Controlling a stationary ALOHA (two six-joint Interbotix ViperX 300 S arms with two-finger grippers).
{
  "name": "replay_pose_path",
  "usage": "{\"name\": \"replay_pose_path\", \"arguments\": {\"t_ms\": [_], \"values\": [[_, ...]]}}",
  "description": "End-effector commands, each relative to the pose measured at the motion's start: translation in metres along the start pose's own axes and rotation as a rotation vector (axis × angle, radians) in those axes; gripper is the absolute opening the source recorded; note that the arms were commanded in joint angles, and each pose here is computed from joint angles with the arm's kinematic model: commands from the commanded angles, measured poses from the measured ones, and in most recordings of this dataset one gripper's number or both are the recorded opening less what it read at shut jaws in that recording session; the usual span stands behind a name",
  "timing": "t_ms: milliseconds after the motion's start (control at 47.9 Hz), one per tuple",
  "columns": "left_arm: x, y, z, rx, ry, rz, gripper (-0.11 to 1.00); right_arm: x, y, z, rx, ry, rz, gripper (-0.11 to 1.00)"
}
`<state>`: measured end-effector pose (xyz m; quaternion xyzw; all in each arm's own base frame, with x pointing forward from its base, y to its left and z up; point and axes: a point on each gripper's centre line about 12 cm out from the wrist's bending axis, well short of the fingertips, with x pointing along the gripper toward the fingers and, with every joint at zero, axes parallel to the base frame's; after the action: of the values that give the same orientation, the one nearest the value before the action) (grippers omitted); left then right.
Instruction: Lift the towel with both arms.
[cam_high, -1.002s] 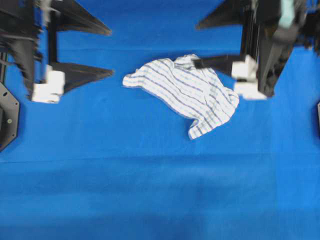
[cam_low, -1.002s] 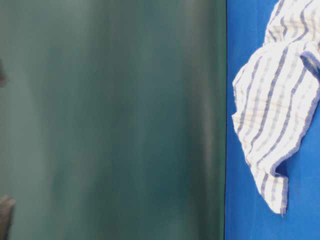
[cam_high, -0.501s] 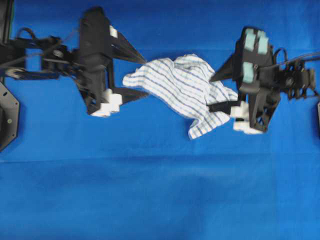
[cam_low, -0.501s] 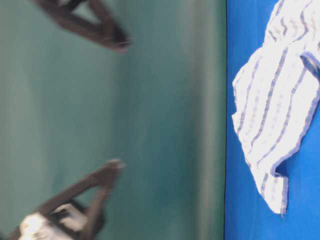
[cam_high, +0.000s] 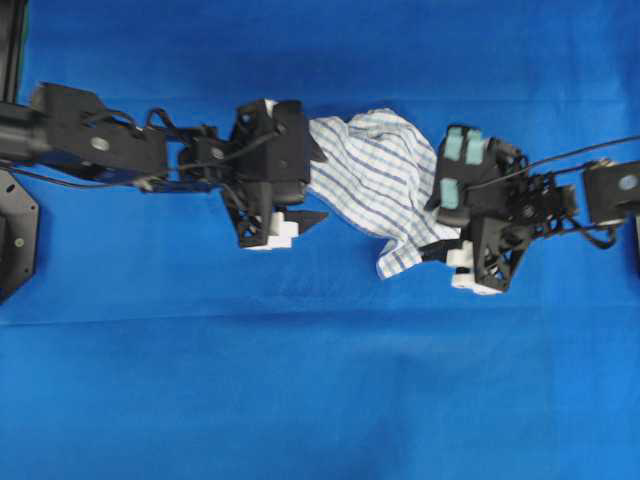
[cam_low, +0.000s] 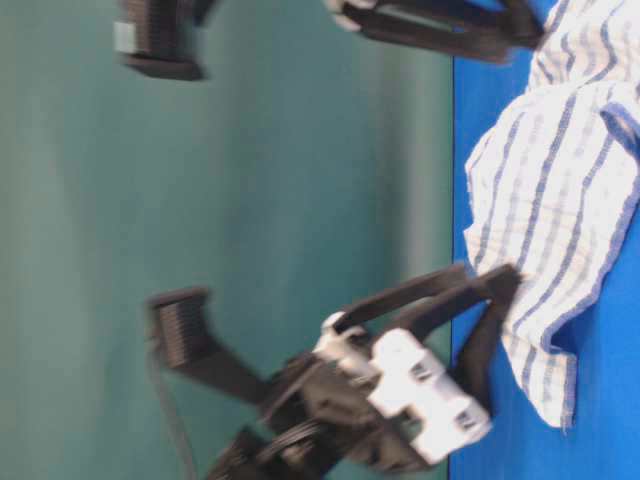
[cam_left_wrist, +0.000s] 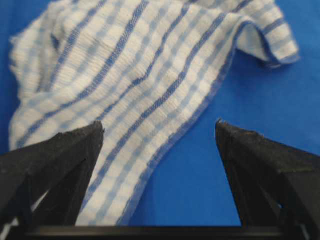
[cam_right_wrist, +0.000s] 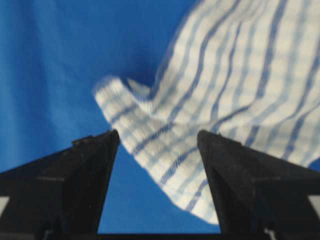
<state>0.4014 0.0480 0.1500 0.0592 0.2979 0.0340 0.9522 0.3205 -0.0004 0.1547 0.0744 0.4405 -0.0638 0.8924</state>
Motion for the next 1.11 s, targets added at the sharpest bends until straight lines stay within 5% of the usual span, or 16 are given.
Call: {"name": "replay_pose_path", "arguments": {"t_ms": [0, 584, 689, 856, 918, 1085], "values": [[0.009, 0.005, 0.006, -0.004, -0.04, 0.015, 0.89, 0.01, 0.002, -0.002, -0.001, 0.001, 0.01, 0.66], [0.048, 0.015, -0.026, -0.003, 0.042, 0.029, 0.83, 0.047, -0.005, -0.018, 0.052, 0.069, -0.004, 0.65], [0.048, 0.014, -0.027, 0.001, 0.053, 0.027, 0.62, 0.047, -0.007, -0.018, 0.057, 0.067, -0.007, 0.52], [0.047, 0.014, -0.028, 0.009, 0.065, 0.024, 0.13, 0.046, -0.009, -0.017, 0.063, 0.066, -0.011, 0.06], [0.046, 0.014, -0.027, 0.013, 0.07, 0.023, 0.01, 0.046, -0.009, -0.017, 0.063, 0.066, -0.011, 0.04], [0.039, 0.015, -0.02, 0.021, 0.064, 0.024, 0.0, 0.044, -0.008, -0.013, 0.063, 0.05, -0.007, 0.04]]}}
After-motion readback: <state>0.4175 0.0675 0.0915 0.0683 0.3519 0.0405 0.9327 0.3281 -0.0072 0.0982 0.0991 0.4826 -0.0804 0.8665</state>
